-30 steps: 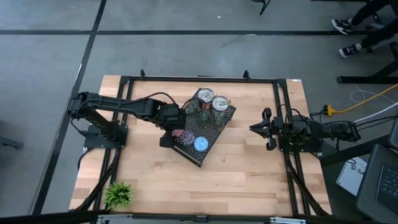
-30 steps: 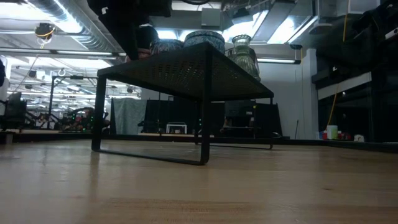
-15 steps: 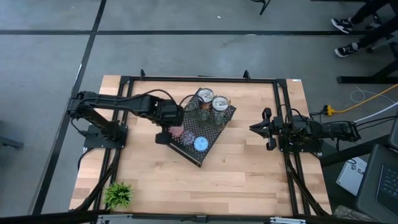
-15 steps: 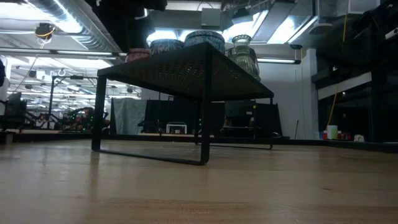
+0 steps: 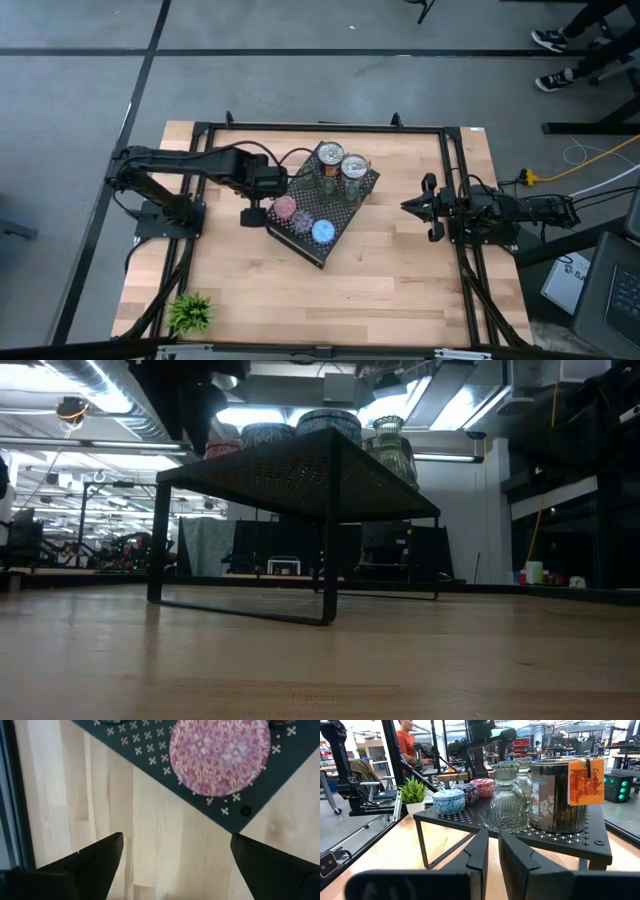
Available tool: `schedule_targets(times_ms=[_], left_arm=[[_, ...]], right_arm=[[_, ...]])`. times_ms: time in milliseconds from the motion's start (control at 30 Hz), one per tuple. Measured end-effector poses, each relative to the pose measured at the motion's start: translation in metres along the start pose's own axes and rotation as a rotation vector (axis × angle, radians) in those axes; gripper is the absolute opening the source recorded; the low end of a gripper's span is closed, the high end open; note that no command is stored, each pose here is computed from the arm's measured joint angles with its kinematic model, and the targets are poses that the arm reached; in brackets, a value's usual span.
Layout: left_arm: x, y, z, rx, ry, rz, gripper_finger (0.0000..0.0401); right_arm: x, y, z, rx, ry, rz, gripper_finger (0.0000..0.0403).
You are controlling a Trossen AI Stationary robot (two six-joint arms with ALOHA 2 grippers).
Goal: Pick & Place candle stick holders
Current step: Return to Home Position
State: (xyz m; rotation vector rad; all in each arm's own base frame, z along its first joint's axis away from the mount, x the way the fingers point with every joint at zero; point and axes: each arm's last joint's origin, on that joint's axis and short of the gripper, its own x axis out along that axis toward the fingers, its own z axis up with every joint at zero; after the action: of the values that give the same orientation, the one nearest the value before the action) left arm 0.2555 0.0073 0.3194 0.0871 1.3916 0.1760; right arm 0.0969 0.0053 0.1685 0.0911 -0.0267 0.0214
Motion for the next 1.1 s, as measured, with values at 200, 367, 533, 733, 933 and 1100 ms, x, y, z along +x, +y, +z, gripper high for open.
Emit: schedule_targets(times_ms=[200,367,533,733,933,1100], left_arm=[[-0.012,0.004,-0.011,-0.032,-0.022,-0.007,0.0325],[-0.019,0.005,-0.017,-0.02,-0.052,-0.029,0.0275],[-0.016,0.003,-0.03,-0.027,-0.077,-0.083,0.0216],[0.0,0.001,-0.057,-0.028,-0.079,-0.091,0.0146],[0.014,-0.001,-0.083,-0.07,-0.118,-0.105,0.0083],[0.024,-0.005,-0.096,-0.087,-0.205,-0.183,0.0037]], right_arm=[[0.0,0.0,0.0,0.0,-0.001,0.0,0.0048],[0.0,0.0,0.0,0.0,0.0,0.0,0.0048],[0.0,0.0,0.0,0.0,0.0,0.0,0.0048],[0.0,0.0,0.0,0.0,0.0,0.0,0.0048],[0.0,0.0,0.0,0.0,0.0,0.0,0.0048],[0.0,0.0,0.0,0.0,0.0,0.0,0.0048]])
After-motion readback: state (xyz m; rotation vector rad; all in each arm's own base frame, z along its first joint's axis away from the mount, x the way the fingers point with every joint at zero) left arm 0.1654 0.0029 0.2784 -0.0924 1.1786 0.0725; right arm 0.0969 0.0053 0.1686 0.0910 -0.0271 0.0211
